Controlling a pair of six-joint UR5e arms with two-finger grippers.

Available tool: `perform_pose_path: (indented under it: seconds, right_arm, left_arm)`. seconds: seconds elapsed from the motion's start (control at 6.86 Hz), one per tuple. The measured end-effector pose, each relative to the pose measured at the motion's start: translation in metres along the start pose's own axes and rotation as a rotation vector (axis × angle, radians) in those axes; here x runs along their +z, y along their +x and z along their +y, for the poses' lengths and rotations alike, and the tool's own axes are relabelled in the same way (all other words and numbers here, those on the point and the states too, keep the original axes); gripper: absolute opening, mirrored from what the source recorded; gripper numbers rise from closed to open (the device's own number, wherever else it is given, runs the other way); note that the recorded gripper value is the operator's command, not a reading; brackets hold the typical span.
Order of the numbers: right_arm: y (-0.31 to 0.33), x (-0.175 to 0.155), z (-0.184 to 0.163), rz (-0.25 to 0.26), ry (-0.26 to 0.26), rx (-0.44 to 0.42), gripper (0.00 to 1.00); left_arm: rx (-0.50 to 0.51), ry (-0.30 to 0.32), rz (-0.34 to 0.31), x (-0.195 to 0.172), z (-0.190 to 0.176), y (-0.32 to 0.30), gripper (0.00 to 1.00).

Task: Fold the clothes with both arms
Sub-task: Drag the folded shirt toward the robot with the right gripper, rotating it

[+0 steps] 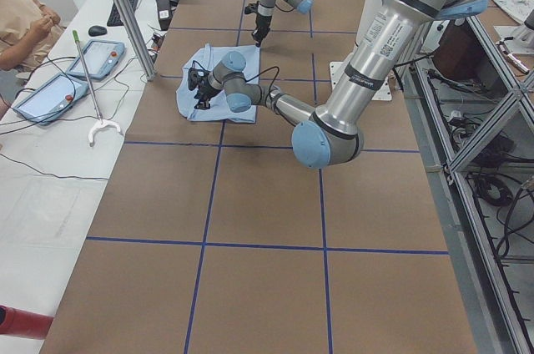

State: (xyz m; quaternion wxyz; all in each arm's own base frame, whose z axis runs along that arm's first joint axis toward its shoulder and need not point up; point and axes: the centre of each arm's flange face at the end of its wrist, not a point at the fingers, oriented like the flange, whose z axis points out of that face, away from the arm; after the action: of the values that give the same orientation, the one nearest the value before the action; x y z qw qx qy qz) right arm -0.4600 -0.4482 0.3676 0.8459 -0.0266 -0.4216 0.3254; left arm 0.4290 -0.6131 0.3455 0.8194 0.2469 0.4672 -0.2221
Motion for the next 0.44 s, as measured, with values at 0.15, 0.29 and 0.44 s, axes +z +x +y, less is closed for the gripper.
perform_pose_path:
  seconds: [0.15, 0.29, 0.44]
  right_arm:
    - [0.02, -0.028, 0.006, -0.019, -0.025, -0.007, 0.0]
    - [0.054, -0.068, 0.021, -0.034, -0.087, -0.014, 0.0]
    - [0.083, -0.105, 0.051, -0.032, -0.178, 0.0, 0.0]
  left_arm:
    - [-0.003, -0.001, 0.005, -0.002, 0.001, 0.002, 0.51]
    - [-0.008, -0.003, 0.022, -0.007, 0.002, 0.009, 0.52]
    - [-0.019, -0.01, 0.051, -0.019, 0.007, 0.019, 0.56]
